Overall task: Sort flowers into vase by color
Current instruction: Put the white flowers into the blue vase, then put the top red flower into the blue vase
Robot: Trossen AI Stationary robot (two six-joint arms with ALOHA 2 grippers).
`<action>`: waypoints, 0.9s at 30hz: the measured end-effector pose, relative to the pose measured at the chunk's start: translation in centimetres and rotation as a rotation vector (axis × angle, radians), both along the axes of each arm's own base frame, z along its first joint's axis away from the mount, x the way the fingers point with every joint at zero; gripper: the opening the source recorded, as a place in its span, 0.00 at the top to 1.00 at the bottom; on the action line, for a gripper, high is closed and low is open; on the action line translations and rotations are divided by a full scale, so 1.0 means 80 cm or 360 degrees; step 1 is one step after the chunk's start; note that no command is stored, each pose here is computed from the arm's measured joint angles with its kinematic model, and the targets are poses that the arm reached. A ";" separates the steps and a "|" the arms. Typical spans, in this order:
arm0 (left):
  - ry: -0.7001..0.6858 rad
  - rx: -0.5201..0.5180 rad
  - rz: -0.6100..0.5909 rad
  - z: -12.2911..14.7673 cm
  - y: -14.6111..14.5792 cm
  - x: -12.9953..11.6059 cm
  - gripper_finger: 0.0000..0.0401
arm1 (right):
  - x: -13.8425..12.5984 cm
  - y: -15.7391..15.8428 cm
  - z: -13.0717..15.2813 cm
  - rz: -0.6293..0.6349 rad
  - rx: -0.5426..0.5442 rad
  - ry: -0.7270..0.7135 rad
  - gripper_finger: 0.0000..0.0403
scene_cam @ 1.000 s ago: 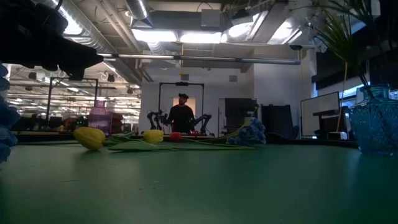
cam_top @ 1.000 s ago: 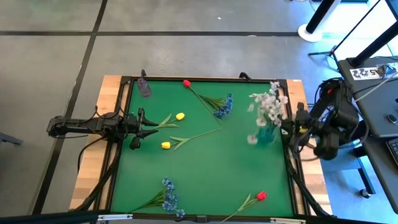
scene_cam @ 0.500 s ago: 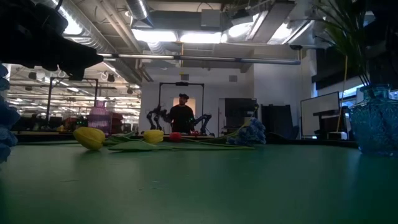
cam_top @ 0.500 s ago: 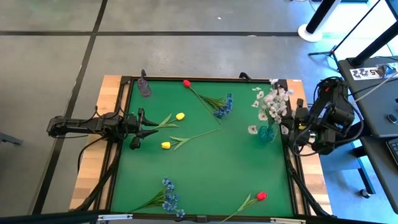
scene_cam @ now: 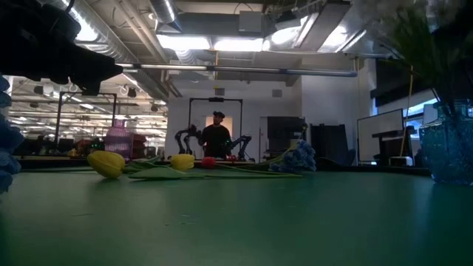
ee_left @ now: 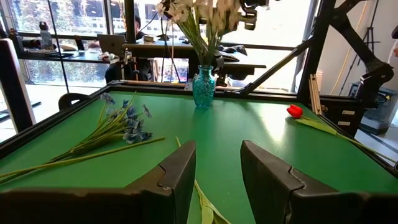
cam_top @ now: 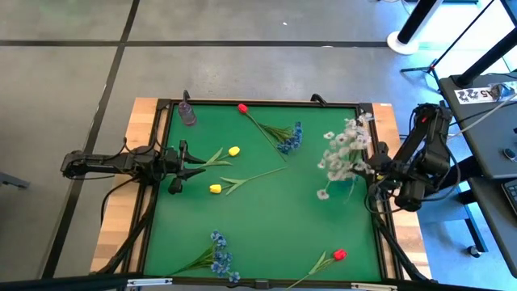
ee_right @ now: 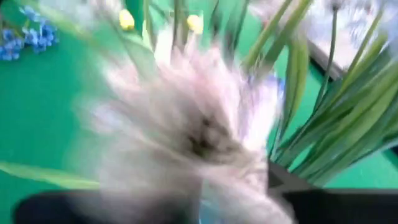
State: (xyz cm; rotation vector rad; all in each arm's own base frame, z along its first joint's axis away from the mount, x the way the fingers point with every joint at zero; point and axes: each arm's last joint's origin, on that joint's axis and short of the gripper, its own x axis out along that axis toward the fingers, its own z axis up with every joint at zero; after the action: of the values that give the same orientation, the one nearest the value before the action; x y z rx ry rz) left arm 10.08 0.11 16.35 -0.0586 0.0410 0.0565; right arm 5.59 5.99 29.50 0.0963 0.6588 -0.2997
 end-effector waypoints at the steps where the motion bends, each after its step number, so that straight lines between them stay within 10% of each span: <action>1: 0.0000 0.0000 0.0000 0.000 0.000 0.000 0.69 | -0.001 0.000 0.000 0.0009 0.0021 0.0040 0.74; 15: 0.0000 0.0000 0.0000 0.000 0.000 0.000 0.69 | -0.014 -0.005 0.072 0.0120 0.0689 0.0316 0.59; 27: 0.0000 0.0000 0.0000 0.000 0.000 0.000 0.69 | -0.005 -0.010 0.129 0.0366 0.0194 -0.0379 0.59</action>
State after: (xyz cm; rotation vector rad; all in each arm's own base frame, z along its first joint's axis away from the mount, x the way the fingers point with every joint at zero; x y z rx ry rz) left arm 10.08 0.11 16.35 -0.0586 0.0412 0.0565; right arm 5.22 5.15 39.78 0.1686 0.4458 -0.0249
